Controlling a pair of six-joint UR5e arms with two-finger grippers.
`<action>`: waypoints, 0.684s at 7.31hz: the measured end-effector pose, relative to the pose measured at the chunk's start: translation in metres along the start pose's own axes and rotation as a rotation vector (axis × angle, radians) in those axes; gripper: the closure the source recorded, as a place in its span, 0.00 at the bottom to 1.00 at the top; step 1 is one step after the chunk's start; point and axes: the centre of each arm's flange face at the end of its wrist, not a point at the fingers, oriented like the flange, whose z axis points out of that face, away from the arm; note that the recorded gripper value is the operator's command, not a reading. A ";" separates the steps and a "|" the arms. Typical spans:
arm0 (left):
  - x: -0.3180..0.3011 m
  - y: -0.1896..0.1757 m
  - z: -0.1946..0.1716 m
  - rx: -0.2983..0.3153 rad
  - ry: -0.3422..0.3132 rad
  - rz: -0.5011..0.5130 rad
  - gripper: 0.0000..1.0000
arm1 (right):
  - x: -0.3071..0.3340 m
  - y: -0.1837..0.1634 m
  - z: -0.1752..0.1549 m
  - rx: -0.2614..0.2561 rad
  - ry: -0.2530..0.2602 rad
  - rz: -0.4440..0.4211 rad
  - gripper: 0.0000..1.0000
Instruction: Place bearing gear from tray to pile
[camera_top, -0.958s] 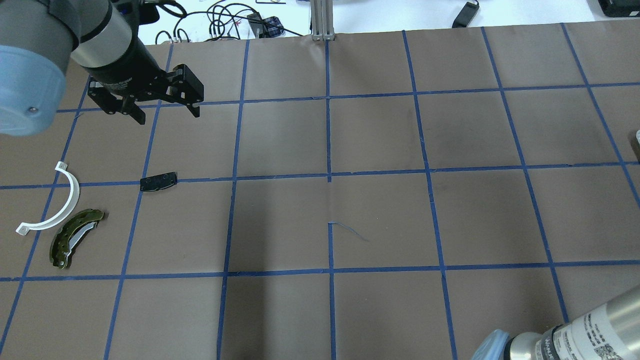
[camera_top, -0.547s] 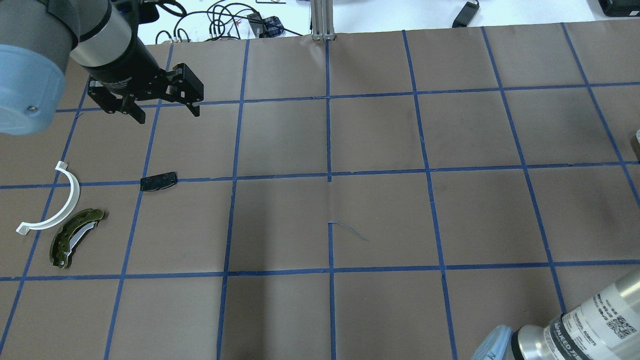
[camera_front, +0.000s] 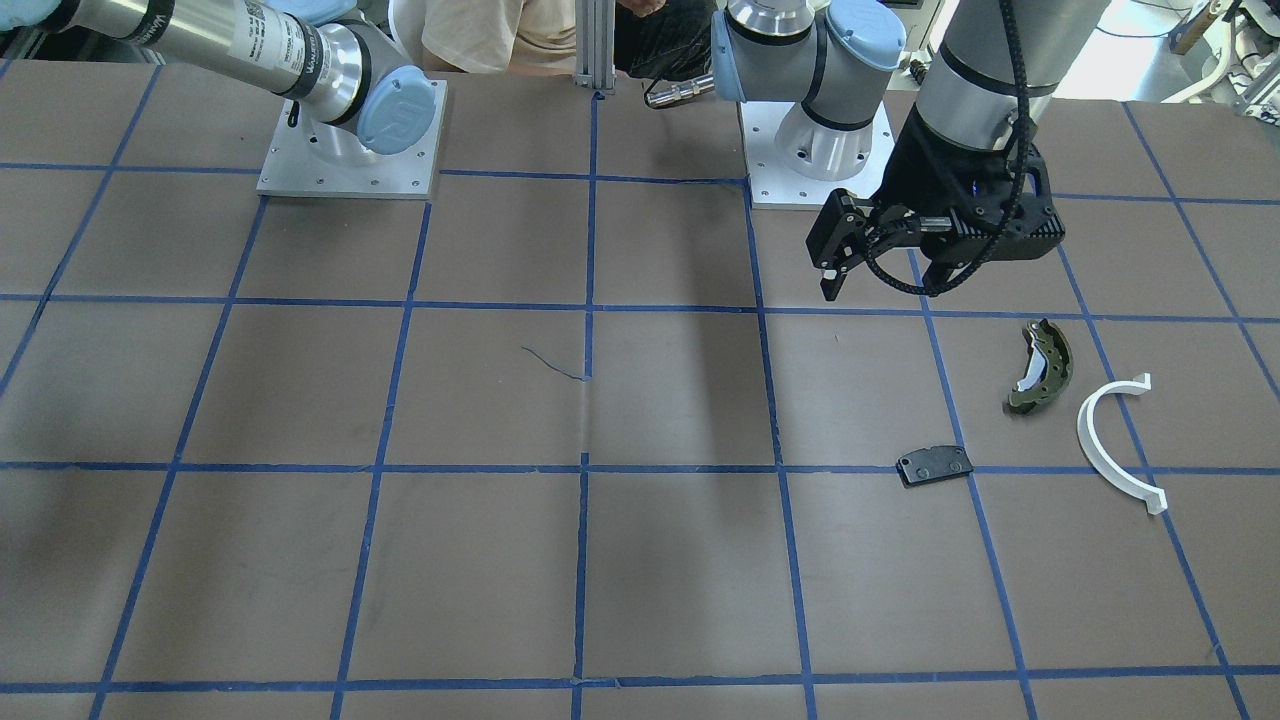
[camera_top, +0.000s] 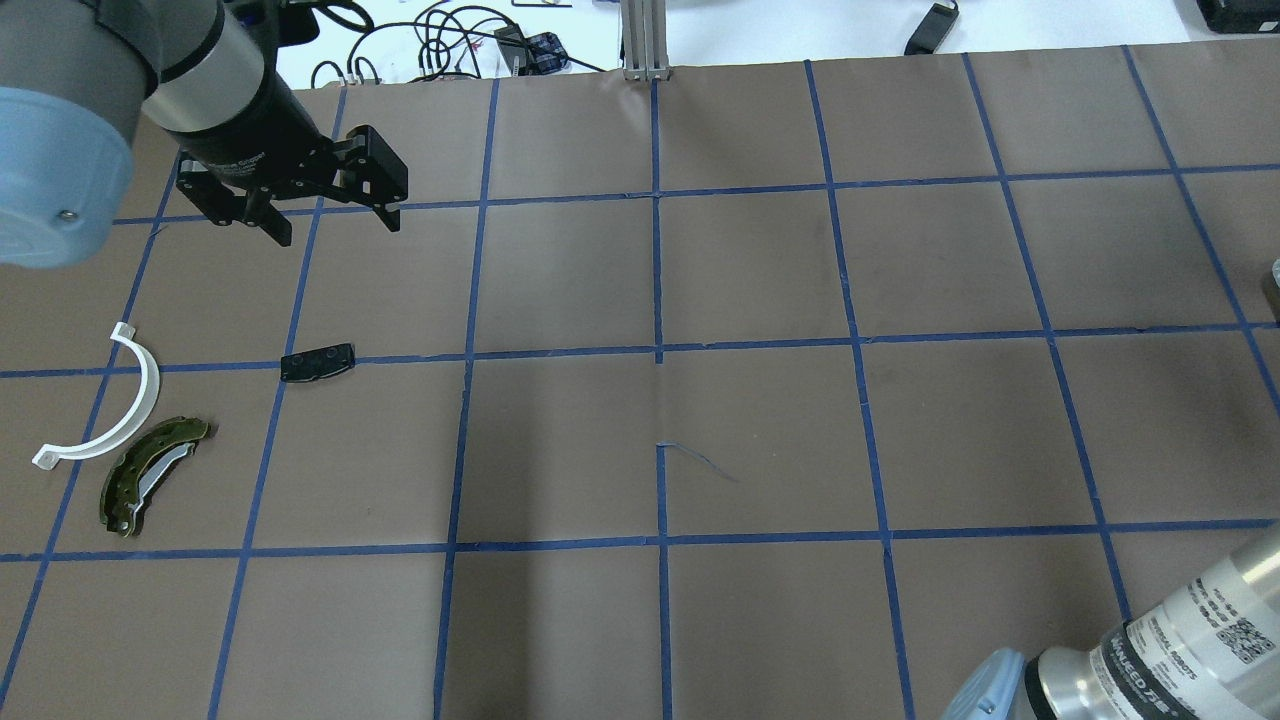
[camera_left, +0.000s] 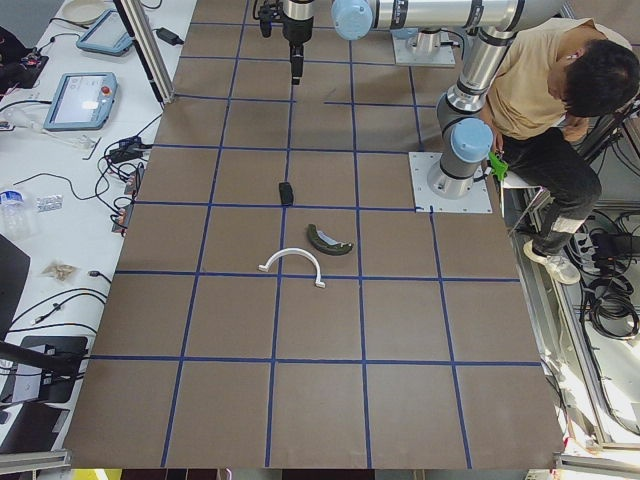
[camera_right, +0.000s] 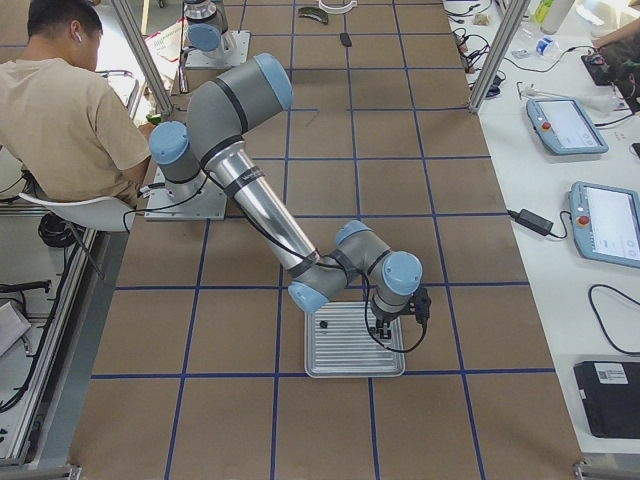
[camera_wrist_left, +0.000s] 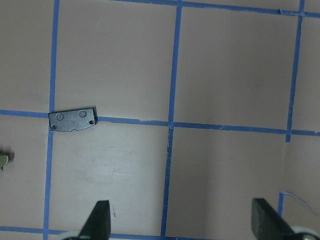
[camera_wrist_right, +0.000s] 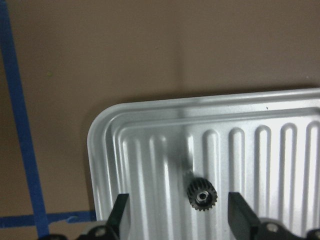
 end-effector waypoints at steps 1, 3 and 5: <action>0.000 0.001 -0.001 0.003 0.000 0.000 0.00 | 0.001 0.000 0.003 0.001 0.006 0.000 0.37; 0.000 0.004 0.000 -0.001 -0.001 -0.001 0.00 | 0.002 0.000 0.009 -0.007 0.010 -0.008 0.41; -0.001 0.008 0.003 -0.004 -0.002 0.000 0.00 | 0.003 0.002 0.013 -0.015 0.010 -0.011 0.70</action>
